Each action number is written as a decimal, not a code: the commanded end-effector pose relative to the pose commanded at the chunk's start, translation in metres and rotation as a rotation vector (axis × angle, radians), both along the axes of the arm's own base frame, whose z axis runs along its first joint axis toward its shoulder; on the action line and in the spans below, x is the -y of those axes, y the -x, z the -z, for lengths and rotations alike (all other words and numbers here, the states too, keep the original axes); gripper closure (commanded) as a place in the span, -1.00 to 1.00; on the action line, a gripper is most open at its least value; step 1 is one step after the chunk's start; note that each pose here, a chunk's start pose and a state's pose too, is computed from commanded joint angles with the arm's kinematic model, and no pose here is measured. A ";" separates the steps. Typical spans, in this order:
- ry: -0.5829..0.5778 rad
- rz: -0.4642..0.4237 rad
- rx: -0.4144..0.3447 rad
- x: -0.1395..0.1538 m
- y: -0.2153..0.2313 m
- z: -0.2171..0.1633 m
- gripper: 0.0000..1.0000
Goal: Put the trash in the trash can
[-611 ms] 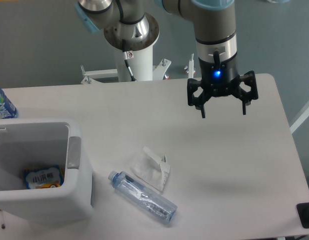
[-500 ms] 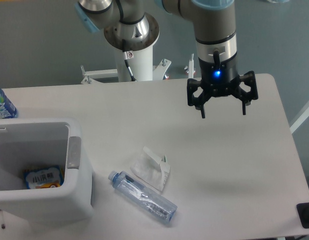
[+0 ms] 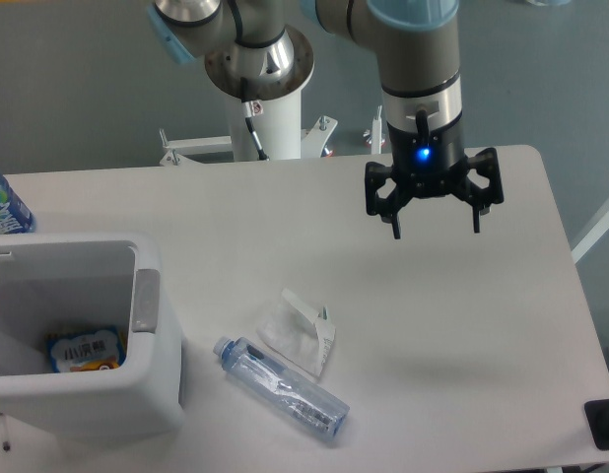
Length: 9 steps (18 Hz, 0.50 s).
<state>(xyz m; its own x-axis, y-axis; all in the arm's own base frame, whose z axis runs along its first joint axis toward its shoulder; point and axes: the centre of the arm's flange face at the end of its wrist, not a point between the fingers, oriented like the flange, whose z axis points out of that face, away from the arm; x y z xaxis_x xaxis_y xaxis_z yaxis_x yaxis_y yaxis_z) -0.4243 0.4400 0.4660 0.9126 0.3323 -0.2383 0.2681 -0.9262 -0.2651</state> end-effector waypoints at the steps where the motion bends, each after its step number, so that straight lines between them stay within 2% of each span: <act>1: 0.010 -0.002 0.012 -0.001 0.000 0.008 -1.00; 5: 0.035 -0.047 0.076 -0.010 -0.011 0.047 -1.00; 8: 0.029 -0.154 0.137 -0.026 -0.017 0.077 -1.00; 9: 0.041 -0.163 0.162 -0.034 -0.026 0.092 -1.00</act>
<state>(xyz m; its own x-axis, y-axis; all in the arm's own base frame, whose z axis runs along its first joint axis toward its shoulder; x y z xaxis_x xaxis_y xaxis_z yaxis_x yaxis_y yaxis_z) -0.3985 0.4739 0.3735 0.8752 0.4713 -0.1093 0.4507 -0.8764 -0.1698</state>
